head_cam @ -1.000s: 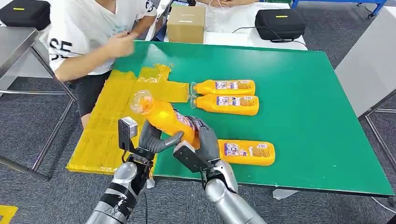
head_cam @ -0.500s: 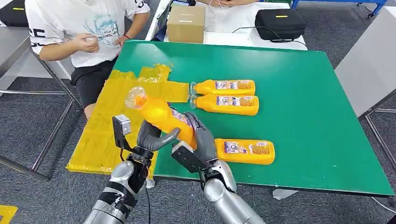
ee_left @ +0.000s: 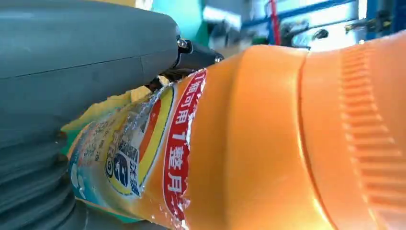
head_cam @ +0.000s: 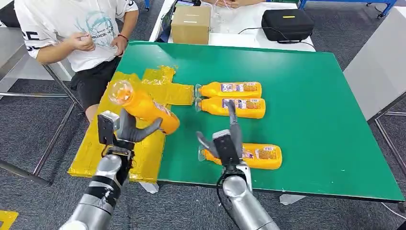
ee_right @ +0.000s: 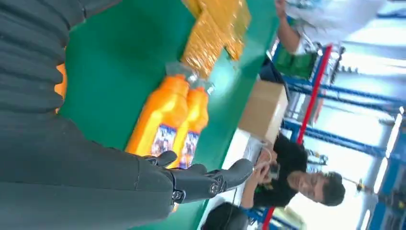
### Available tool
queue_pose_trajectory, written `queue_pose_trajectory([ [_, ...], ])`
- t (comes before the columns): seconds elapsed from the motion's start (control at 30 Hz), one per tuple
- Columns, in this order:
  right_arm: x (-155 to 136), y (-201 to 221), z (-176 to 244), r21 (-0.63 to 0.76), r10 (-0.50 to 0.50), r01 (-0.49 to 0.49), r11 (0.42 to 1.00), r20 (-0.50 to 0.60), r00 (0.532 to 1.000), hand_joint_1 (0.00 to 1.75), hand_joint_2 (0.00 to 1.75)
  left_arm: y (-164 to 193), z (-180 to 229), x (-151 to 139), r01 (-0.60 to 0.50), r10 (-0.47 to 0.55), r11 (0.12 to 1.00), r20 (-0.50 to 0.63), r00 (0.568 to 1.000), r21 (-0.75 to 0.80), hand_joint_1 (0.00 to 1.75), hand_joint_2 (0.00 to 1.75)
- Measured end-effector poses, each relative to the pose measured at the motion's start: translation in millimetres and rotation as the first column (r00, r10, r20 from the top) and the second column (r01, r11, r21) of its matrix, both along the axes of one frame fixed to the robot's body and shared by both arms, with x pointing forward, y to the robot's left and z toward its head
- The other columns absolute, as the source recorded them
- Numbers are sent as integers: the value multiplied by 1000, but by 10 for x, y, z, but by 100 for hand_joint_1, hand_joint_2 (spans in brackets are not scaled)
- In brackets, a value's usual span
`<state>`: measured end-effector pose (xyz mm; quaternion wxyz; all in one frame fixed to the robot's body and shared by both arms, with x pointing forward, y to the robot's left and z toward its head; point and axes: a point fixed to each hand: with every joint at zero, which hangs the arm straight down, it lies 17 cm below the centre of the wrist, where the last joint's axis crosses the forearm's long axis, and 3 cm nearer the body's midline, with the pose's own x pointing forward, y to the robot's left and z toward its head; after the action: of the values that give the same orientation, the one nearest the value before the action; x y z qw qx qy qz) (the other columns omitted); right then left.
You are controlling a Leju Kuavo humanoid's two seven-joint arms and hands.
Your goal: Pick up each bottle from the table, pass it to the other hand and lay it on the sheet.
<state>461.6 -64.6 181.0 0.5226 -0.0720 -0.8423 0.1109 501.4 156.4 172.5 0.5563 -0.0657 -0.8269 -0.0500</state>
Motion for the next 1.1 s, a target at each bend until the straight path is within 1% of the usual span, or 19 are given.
queue_pose_trajectory([
  [0.13, 28, -152, 70, 48, -22, 22, 999, 8, 1000, 0, 175, 225, -26, 124, -42, 37, 986, 33, 999, 161, 175, 175],
  [0.2, 41, -196, 98, 64, -25, 24, 998, 13, 1000, 0, 175, 376, -80, 225, -86, 70, 946, 60, 996, 312, 175, 175],
  [0.27, 51, -233, 116, 79, -26, 25, 997, 15, 1000, 0, 175, 520, -132, 335, -134, 97, 872, 101, 990, 471, 175, 175],
  [0.4, 58, -263, 142, 91, -19, 16, 996, 23, 1000, 0, 175, 782, -226, 511, -159, 96, 731, 132, 987, 663, 175, 175],
  [0.5, 60, -266, 147, 94, -13, 11, 996, 23, 1000, 0, 175, 948, -327, 598, -167, 96, 614, 137, 986, 771, 175, 175],
  [0.6, 57, -258, 146, 96, -4, 2, 995, 24, 1000, 0, 175, 1082, -510, 661, -152, 70, 418, 135, 988, 896, 175, 175],
  [0.63, 56, -255, 148, 96, -2, 0, 995, 24, 1000, 0, 175, 1117, -555, 665, -143, 62, 384, 129, 990, 912, 175, 175],
  [0.73, 54, -253, 151, 97, 0, -3, 995, 27, 1000, 0, 175, 1194, -648, 667, -125, 55, 327, 113, 992, 937, 175, 175],
  [0.77, 53, -249, 152, 97, 2, -5, 995, 27, 1000, 0, 175, 1222, -694, 668, -120, 53, 287, 109, 993, 950, 175, 175],
  [0.8, 52, -243, 152, 97, 6, -8, 995, 27, 1000, 0, 175, 1254, -731, 671, -120, 50, 239, 111, 993, 964, 175, 175],
  [0.87, 47, -234, 154, 96, 11, -14, 995, 30, 1000, 0, 175, 1340, -833, 677, -120, 43, 100, 116, 992, 988, 175, 175],
  [0.93, 43, -222, 157, 96, 19, -22, 995, 31, 999, 0, 175, 1432, -972, 681, -111, 25, -95, 114, 993, 989, 175, 175],
  [0.97, 41, -213, 156, 95, 24, -27, 995, 31, 999, 0, 175, 1436, -1056, 661, -87, 3, -151, 89, 996, 985, 175, 175],
  [1.03, 39, -194, 158, 94, 34, -37, 995, 31, 999, 0, 175, 1435, -1224, 607, -32, -31, -227, 25, 999, 973, 175, 175],
  [1.1, 44, -172, 170, 90, 46, -49, 995, 33, 998, 0, 175, 1406, -1390, 528, 23, -58, -268, -39, 998, 963, 175, 175],
])
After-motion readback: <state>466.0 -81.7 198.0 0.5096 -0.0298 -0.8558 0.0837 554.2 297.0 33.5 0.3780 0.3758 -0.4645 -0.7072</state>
